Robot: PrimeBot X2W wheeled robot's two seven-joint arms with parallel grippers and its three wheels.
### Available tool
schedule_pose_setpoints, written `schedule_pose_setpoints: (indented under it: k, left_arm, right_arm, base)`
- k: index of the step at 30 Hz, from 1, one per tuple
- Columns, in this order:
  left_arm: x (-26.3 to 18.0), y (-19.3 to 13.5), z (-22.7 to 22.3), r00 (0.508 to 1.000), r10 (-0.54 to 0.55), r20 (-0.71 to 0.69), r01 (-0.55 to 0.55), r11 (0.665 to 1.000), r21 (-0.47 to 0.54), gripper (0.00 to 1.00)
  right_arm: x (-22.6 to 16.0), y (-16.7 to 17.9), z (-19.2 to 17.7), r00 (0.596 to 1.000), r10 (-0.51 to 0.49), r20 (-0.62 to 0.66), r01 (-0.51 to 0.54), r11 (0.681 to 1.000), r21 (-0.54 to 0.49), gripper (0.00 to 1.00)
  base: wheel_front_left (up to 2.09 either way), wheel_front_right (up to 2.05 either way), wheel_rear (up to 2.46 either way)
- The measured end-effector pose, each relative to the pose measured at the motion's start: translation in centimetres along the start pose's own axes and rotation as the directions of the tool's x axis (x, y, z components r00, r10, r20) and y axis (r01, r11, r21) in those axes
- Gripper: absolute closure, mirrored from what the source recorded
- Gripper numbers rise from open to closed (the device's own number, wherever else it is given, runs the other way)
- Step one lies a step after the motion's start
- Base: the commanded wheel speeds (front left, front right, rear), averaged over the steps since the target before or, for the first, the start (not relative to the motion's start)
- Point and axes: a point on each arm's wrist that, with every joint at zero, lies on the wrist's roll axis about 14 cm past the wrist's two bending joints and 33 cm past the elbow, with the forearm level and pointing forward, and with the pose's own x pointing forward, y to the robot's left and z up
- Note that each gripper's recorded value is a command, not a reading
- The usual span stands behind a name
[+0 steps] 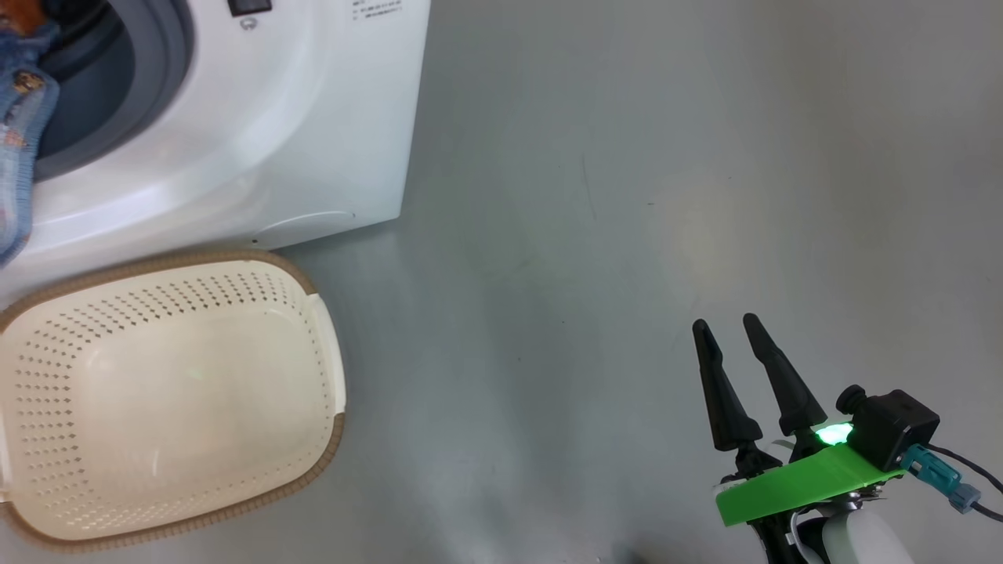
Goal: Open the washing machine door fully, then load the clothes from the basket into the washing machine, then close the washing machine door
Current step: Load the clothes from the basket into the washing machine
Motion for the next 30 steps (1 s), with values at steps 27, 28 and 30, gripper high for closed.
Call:
schedule_pose_setpoints:
  k: [27, 28, 30]
  left_arm:
    - [-8.5, -0.3, -1.9, 0.997, 0.026, -0.070, -0.031, 0.997, -0.066, 0.00]
    - [-8.9, -0.2, -1.8, 0.997, 0.027, -0.068, -0.031, 0.998, -0.059, 0.00]
    - [-9.9, 0.2, -1.7, 0.997, 0.043, -0.060, -0.047, 0.997, -0.066, 0.00]
  right_arm:
    - [0.9, 2.6, 1.4, 0.994, 0.099, 0.047, -0.100, 0.995, 0.013, 0.00]
    - [1.0, 2.7, 1.5, 0.994, 0.103, 0.048, -0.104, 0.995, 0.013, 0.00]
    - [1.2, 2.9, 1.5, 0.992, 0.114, 0.050, -0.115, 0.993, 0.012, 0.00]
  base:
    - [0.00, 0.00, 0.00]
    - [0.00, 0.00, 0.00]
    - [0.00, 0.00, 0.00]
